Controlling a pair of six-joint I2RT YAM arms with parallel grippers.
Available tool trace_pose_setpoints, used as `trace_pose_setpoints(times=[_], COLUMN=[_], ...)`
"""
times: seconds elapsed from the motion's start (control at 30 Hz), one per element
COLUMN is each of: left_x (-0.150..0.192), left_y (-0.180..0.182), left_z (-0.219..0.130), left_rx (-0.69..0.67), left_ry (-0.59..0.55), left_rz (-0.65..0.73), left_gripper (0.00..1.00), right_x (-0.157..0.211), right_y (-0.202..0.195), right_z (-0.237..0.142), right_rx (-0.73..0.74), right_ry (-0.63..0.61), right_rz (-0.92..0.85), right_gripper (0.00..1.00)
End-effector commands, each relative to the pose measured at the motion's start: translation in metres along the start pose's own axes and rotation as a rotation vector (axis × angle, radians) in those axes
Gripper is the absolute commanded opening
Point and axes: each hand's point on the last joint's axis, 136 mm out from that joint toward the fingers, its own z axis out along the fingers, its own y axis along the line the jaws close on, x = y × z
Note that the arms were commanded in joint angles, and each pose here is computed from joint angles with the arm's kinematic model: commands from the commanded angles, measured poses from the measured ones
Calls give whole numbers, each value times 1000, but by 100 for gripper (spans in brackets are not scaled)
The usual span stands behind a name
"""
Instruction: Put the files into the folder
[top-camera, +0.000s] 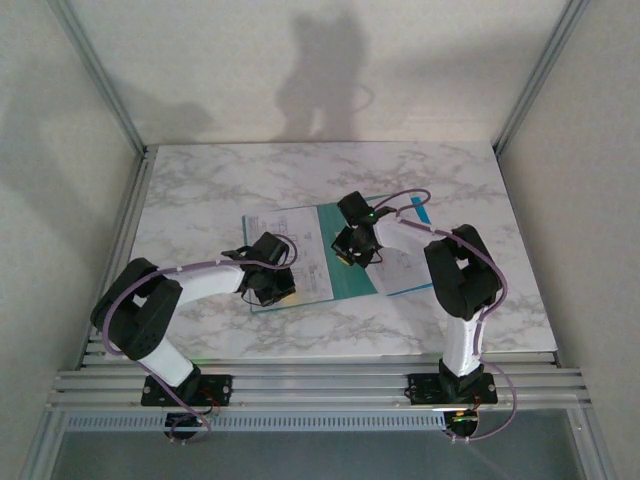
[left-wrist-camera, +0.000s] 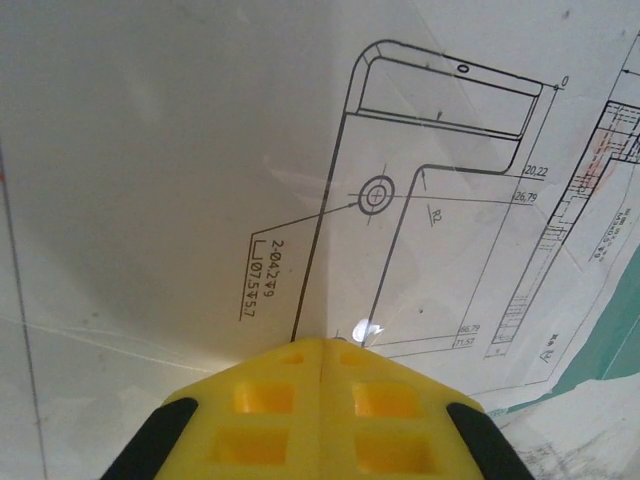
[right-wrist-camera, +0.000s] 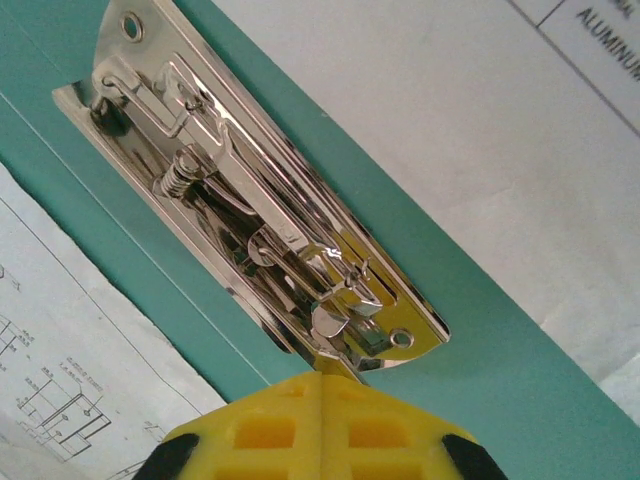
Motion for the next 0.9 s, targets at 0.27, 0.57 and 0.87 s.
trace_pose_setpoints(times=[0.27,0.57,0.87], left_x=[8,9,9], left_y=[28,36,41], left_z=[6,6,7], left_rx=[-76,-82,-89], left_ry=[-1,-1,0], left_rz=[-67,-102,-124], left_gripper=[0,0,0], right_x=[-6,-3,-1], right_y=[-32,-53,-75], right_z=[14,22,27], right_rx=[193,297,423], right_ry=[-23,-13,-18], right_rz=[-21,-46,-91], right_gripper=[2,1,2])
